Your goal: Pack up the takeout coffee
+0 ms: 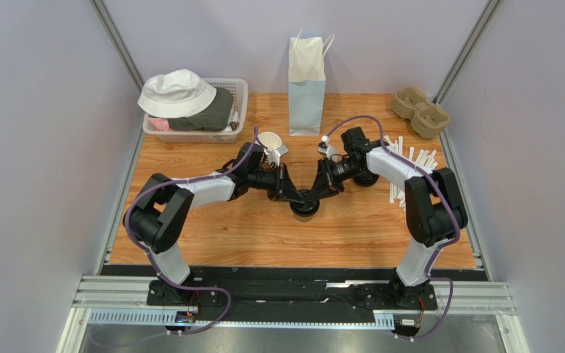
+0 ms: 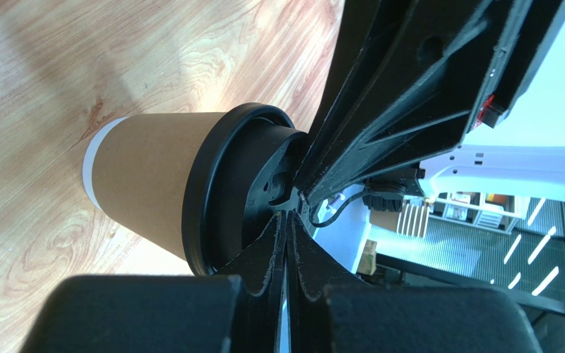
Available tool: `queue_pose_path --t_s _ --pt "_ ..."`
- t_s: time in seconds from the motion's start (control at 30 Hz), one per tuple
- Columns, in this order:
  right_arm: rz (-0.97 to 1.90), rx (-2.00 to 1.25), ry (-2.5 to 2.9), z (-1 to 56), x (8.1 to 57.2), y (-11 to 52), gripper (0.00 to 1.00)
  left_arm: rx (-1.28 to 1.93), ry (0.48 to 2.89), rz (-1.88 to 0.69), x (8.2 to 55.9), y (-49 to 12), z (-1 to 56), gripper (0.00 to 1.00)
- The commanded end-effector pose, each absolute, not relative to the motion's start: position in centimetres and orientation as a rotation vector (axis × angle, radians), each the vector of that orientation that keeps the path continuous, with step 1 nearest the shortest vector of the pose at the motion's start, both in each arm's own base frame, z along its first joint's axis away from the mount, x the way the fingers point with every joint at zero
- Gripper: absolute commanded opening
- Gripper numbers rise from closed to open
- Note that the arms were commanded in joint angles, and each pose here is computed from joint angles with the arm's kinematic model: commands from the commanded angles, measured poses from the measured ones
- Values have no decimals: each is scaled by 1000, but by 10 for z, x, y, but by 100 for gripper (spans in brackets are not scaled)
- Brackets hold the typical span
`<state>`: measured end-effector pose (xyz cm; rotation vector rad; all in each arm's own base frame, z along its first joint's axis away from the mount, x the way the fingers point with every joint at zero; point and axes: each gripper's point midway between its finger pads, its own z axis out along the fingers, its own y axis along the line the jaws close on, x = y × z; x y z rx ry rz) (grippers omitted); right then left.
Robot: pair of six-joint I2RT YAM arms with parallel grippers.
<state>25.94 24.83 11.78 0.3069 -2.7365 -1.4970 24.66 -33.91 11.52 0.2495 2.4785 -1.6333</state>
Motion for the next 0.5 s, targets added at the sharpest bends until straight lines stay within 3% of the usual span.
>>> queue_pose_path --t_s 0.0,0.1,0.47 --pt "-1334 294 -2830 80 264 234 17 204 2595 -1527 241 -321 70 4" --pt "-1300 276 -2840 71 264 229 16 205 2612 -1500 241 -317 60 0" --pt "-1302 260 -2825 63 259 227 16 227 2627 -1493 235 -313 47 0"
